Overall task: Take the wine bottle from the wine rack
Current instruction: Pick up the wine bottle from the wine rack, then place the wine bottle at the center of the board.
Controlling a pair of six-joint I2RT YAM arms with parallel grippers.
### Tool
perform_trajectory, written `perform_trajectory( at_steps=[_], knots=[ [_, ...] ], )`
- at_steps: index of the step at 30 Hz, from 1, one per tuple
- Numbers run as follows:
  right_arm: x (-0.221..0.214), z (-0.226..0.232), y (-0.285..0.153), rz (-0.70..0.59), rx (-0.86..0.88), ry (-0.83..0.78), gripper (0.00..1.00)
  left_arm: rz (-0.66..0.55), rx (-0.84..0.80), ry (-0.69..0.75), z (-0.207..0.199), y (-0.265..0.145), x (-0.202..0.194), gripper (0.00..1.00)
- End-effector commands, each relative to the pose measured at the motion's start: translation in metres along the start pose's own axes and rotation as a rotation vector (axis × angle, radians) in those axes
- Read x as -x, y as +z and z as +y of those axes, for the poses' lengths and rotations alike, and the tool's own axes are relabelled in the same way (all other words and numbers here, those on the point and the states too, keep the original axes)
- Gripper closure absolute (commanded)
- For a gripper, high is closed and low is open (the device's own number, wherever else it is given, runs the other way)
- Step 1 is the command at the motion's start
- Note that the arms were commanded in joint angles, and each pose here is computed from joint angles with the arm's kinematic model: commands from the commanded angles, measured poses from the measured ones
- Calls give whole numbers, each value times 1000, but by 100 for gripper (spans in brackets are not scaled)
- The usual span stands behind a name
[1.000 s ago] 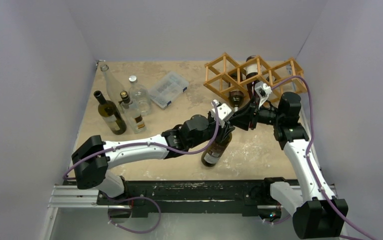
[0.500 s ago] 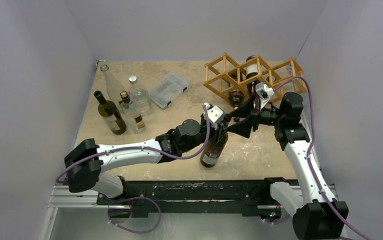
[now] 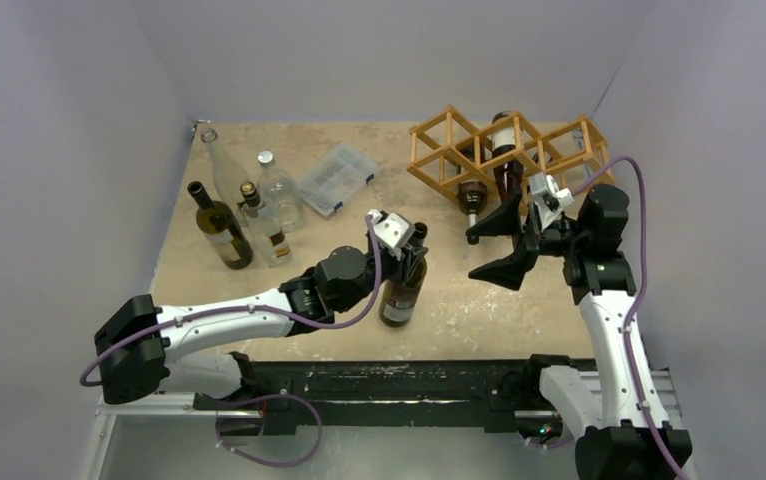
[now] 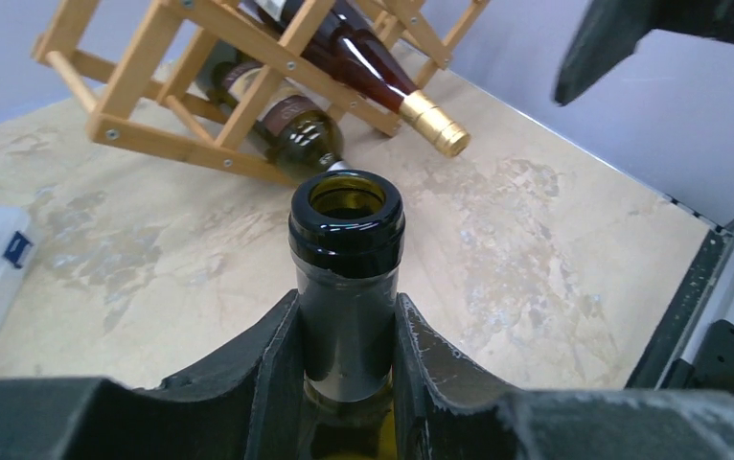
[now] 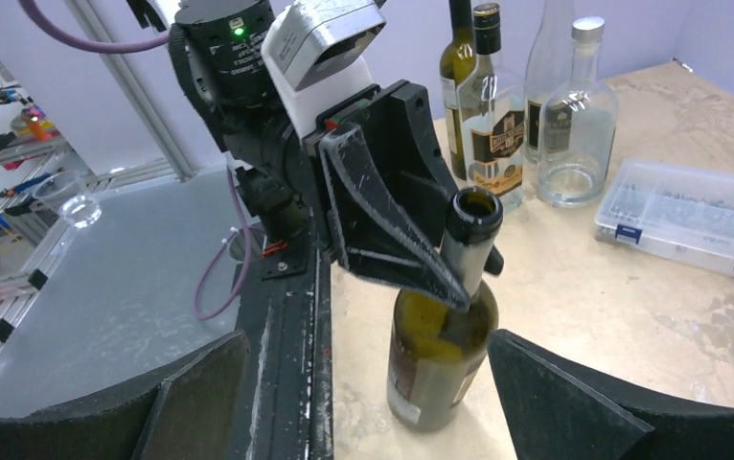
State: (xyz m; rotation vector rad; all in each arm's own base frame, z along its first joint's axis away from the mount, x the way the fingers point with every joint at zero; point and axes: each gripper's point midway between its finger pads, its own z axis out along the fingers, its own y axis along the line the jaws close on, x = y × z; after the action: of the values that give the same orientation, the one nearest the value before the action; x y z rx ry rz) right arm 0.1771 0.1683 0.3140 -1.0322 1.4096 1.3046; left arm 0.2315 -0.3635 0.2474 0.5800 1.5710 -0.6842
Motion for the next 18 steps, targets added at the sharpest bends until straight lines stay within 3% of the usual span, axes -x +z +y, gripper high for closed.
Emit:
perform_trajectory(
  at_steps=[1,18],
  knots=[
    [-1,3,-5,-6,11,-46,1,-194,71,-39,29,-13,58,100],
    [-36,-31,-12,2,-125,-74,1,-351,275,-33,137,-47,84,100]
  ],
)
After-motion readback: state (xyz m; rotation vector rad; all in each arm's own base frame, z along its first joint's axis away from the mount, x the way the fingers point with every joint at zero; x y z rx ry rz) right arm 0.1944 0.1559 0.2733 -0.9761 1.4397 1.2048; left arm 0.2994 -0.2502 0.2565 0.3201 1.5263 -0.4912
